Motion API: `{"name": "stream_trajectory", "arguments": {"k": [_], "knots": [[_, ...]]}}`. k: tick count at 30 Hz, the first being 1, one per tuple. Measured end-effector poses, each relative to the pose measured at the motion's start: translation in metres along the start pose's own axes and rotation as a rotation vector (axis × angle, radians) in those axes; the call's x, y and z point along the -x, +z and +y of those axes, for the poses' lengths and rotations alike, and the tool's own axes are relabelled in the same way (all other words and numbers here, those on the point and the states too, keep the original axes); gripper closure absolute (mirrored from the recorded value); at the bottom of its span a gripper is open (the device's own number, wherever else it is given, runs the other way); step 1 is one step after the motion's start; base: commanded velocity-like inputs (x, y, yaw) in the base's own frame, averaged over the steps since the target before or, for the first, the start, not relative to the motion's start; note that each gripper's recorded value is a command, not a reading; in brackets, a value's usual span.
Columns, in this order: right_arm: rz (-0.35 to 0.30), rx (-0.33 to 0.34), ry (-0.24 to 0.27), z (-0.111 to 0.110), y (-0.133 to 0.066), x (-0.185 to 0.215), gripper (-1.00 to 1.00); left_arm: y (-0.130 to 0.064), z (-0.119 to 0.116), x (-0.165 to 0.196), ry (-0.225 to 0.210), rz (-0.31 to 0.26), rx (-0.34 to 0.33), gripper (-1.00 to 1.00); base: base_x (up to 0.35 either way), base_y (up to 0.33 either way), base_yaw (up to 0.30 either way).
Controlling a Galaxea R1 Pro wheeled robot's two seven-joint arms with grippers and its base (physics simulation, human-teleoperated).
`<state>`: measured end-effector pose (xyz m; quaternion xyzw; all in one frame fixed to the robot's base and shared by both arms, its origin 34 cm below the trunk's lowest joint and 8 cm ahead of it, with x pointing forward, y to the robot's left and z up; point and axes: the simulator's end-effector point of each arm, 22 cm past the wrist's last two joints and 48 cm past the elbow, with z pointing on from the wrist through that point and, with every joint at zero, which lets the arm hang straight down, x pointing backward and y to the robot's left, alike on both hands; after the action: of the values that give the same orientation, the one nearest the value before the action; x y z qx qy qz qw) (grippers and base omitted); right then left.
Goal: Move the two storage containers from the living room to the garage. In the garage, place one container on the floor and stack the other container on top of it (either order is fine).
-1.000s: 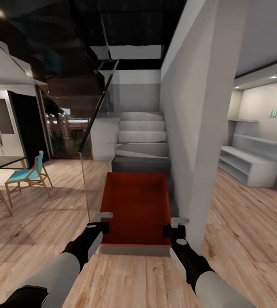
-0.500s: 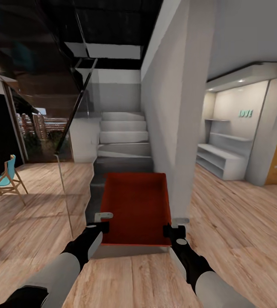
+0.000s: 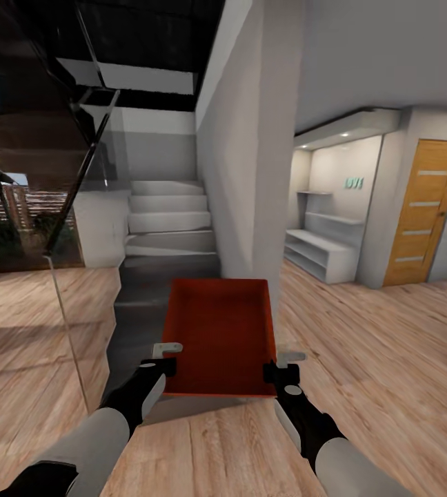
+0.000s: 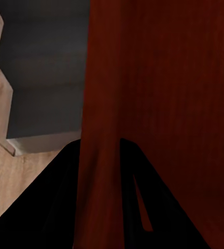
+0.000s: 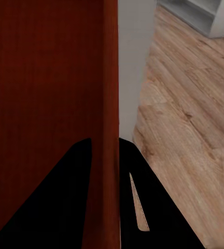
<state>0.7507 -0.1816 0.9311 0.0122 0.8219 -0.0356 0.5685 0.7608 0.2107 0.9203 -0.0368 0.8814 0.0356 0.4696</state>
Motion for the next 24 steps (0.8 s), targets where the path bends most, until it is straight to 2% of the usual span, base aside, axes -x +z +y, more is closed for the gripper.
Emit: {"name": "stream_trajectory", "arguments": {"k": [24], "knots": [[0.001, 0.0, 0.0, 0.0001, -0.0001, -0.0005, 1.0, 0.0002, 0.0001, -0.0005, 0.001, 0.001, 0.0, 1.0, 0.0, 0.0, -0.283]]}}
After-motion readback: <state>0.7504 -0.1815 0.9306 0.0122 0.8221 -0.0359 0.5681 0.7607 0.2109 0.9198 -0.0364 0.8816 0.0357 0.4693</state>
